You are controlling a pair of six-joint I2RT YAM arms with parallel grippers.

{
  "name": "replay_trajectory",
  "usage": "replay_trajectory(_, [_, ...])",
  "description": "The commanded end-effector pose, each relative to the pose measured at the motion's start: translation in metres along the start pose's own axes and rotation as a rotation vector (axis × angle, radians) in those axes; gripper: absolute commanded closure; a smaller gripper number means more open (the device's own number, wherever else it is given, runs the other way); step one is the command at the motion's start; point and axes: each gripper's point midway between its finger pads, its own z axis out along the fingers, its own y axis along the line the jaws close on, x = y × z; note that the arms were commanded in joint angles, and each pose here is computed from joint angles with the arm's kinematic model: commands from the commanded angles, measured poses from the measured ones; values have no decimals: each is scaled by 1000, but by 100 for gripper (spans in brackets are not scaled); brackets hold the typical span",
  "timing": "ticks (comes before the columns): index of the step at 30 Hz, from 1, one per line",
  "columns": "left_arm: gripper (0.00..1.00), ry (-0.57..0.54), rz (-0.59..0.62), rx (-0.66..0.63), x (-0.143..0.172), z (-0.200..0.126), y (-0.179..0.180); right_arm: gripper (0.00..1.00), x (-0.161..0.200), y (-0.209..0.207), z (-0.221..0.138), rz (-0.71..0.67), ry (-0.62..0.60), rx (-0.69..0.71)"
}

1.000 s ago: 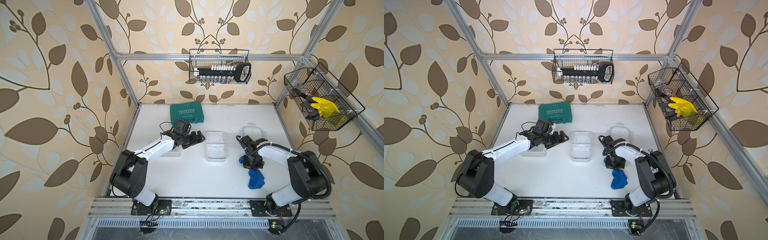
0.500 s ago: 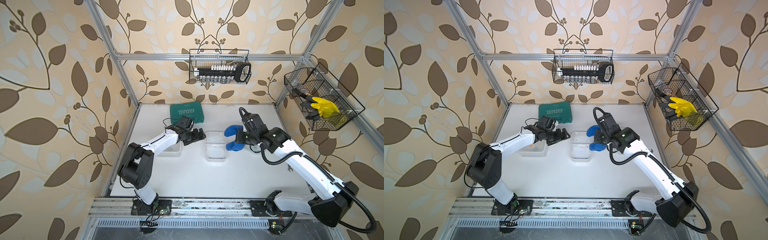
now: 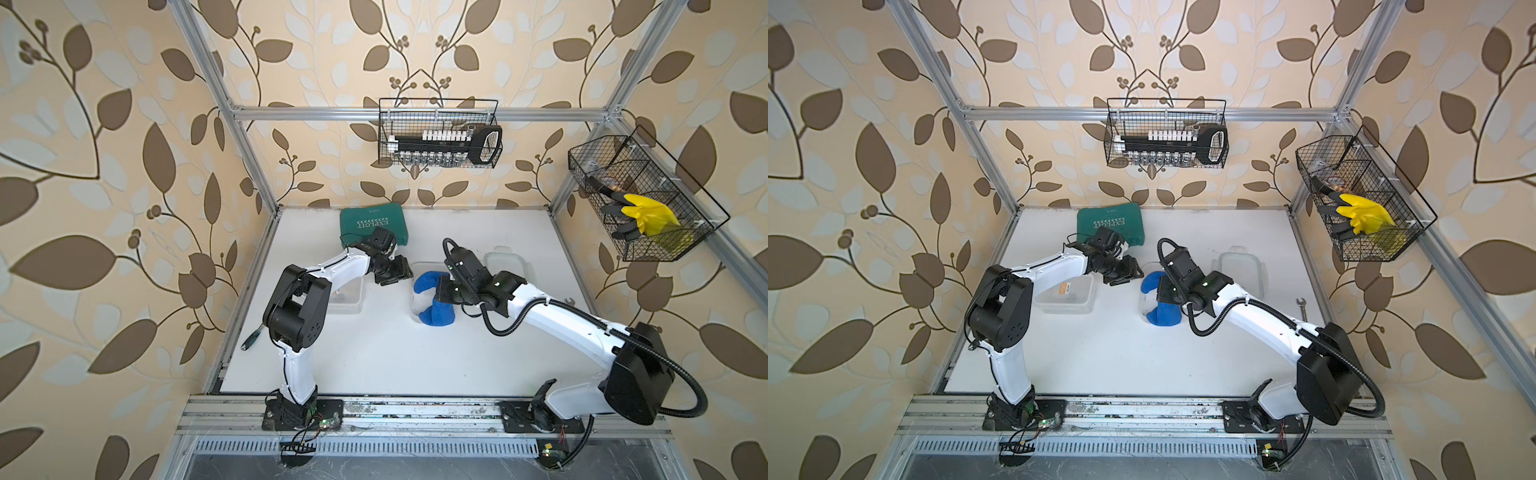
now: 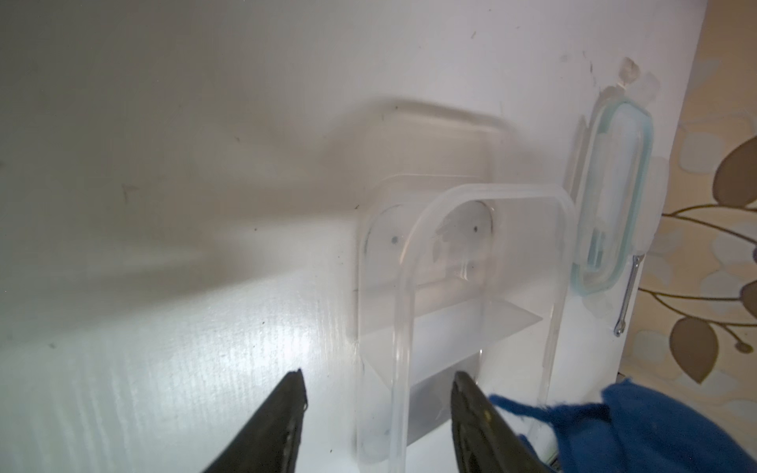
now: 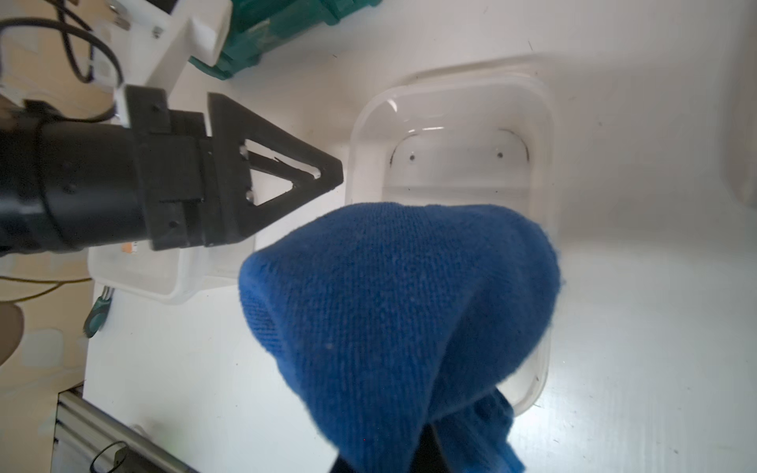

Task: Wipe the insides of the lunch boxes
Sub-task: Wipe the dirt inside the lunch box.

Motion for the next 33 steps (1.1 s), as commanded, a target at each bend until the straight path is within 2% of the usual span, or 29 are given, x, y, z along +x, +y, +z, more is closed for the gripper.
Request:
replay_trajectory(1, [51, -2, 4, 36, -9, -4, -9, 100, -12, 10, 8, 113, -92, -26])
replay_trajectory(5, [59, 1, 6, 41, -13, 0, -11, 100, 6, 4, 34, 148, -47, 6])
replay_trajectory(13, [62, 4, 3, 47, -15, 3, -13, 100, 39, 8, 73, 173, 106, 23])
replay_trajectory(16, [67, 7, 2, 58, -15, 3, -14, 100, 44, 6, 85, 192, 121, 47])
replay_trajectory(20, [68, 12, 0, 66, -13, 5, -15, 100, 43, 12, 101, 219, 120, 38])
replay_trajectory(25, [68, 19, -2, 64, -9, 7, -12, 100, 45, 34, 117, 278, 133, -53])
replay_trajectory(33, [66, 37, -12, 56, -5, 17, -5, 100, 64, 68, 126, 254, 207, -197])
